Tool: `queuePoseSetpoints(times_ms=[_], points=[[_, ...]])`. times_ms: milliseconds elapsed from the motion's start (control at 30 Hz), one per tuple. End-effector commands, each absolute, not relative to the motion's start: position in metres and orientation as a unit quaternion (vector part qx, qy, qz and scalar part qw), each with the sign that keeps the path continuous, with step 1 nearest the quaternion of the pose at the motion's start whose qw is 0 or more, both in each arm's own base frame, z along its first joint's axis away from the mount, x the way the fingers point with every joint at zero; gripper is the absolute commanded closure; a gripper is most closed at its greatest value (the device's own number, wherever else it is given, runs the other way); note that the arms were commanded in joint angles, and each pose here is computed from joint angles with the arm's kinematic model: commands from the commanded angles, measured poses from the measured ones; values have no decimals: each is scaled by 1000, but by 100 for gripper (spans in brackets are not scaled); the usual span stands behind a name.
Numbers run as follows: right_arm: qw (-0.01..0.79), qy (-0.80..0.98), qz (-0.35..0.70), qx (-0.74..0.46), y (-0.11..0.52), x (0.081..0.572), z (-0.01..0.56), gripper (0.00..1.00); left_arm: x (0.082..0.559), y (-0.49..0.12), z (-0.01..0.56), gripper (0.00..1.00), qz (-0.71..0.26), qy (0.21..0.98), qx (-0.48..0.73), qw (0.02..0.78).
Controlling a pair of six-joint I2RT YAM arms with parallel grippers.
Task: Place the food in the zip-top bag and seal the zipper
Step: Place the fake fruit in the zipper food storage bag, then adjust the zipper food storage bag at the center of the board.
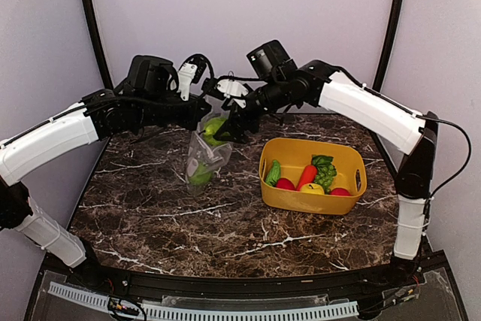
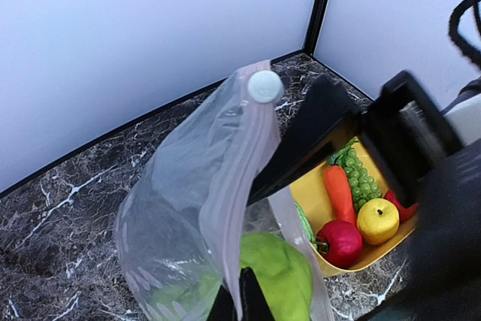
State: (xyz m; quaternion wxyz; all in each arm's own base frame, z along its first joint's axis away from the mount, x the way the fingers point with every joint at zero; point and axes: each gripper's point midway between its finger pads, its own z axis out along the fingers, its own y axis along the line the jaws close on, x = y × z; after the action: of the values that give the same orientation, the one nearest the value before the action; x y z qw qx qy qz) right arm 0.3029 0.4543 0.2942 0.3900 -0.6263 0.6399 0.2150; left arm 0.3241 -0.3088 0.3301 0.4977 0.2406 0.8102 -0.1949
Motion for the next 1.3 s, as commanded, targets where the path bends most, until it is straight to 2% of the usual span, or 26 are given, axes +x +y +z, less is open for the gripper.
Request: queuePoseSetpoints(times_ms=[0,167,533,867,1033,1167,1267], points=[[426,584,266,-638,443,262,360,2,325,-307,333,99,-187,809,243,502],[418,573,251,-659,431,253,355,5,327,-308,331,99,-183,810,242,502],[352,511,167,-766,410,237,290,35,328,-311,323,99,-182,814,252,491],[338,476,34,-811,428,241,254,35,323,-321,317,99,-198,817,274,467],[329,475,-41,-815,426,261,231,41,322,-321,317,99,-196,817,278,466],[358,487,-79,-793,429,280,237,51,322,-321,316,99,-194,817,279,465],[378,490,-92,-780,432,287,247,65,323,-322,314,99,-191,819,282,462]])
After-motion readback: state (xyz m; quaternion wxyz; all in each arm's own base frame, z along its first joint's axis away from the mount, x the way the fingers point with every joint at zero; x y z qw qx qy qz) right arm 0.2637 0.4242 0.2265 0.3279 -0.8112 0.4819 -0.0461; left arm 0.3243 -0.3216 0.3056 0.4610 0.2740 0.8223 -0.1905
